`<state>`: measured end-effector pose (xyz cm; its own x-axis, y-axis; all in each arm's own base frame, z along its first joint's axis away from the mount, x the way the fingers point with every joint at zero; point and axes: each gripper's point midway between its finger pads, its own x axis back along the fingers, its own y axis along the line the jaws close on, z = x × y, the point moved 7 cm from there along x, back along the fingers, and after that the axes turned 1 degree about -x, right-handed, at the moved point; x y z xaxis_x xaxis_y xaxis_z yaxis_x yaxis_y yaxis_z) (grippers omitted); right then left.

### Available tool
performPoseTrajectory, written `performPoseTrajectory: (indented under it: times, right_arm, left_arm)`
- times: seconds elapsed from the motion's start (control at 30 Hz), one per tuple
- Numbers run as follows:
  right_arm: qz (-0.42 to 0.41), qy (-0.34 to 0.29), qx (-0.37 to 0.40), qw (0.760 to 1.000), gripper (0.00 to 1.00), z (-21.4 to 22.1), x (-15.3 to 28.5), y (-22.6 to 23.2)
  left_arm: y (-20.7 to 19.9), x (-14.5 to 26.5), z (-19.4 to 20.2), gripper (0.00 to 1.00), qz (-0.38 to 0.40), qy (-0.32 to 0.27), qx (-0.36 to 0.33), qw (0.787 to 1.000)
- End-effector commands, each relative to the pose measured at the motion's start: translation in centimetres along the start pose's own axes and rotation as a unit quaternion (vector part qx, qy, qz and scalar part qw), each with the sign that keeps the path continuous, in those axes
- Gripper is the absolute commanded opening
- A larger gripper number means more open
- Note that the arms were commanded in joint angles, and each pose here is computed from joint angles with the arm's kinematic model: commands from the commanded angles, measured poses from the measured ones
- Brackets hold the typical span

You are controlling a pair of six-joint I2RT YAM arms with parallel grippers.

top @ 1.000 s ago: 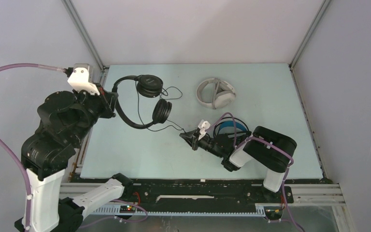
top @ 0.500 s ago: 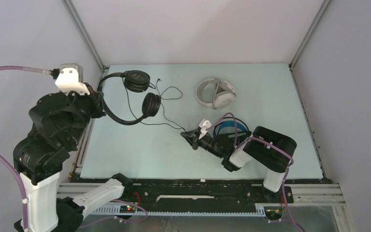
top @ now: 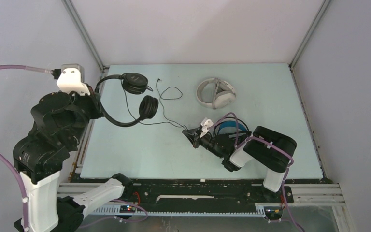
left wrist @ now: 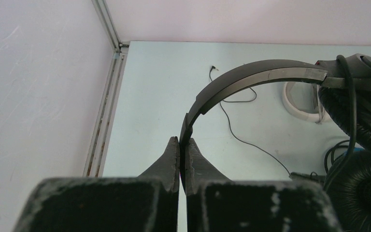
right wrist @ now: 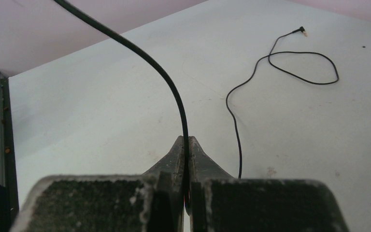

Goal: Wrap the headphones
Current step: Wrap the headphones cable around the headphones.

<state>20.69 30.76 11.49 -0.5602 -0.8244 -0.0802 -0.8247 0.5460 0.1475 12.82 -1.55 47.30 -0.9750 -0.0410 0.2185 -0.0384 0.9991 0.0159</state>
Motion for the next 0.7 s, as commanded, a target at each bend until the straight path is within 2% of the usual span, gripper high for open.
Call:
performPoseTrajectory:
  times: [0.0,0.13,0.23,0.47,0.53,0.67]
  right_arm:
    - [0.033,-0.030,-0.011,0.999,0.00,-0.9,-0.1,-1.3]
    - [0.054,-0.039,-0.029,0.997,0.00,-1.4,-0.2,-2.7]
    - [0.058,-0.050,-0.029,0.997,0.00,-2.2,-0.4,-3.5]
    - [0.057,-0.061,-0.022,0.996,0.00,-4.5,-0.6,-4.5]
    - [0.053,-0.056,-0.014,0.997,0.00,-5.1,-0.7,-4.4]
    - [0.056,-0.055,-0.010,0.997,0.00,-6.8,-0.4,-4.7]
  left_arm:
    - [-1.0,0.1,-1.0,0.00,0.044,-0.006,0.004,0.999]
    - [-3.0,-0.3,0.6,0.00,0.130,0.025,-0.024,0.991]
    - [-4.9,-0.5,2.3,0.00,0.219,0.052,-0.050,0.973]
    - [-8.0,-0.6,5.6,0.00,0.352,0.110,-0.064,0.927]
    - [-8.7,-0.6,6.4,0.00,0.384,0.126,-0.065,0.912]
    - [-9.3,-1.1,8.3,0.00,0.401,0.162,-0.076,0.899]
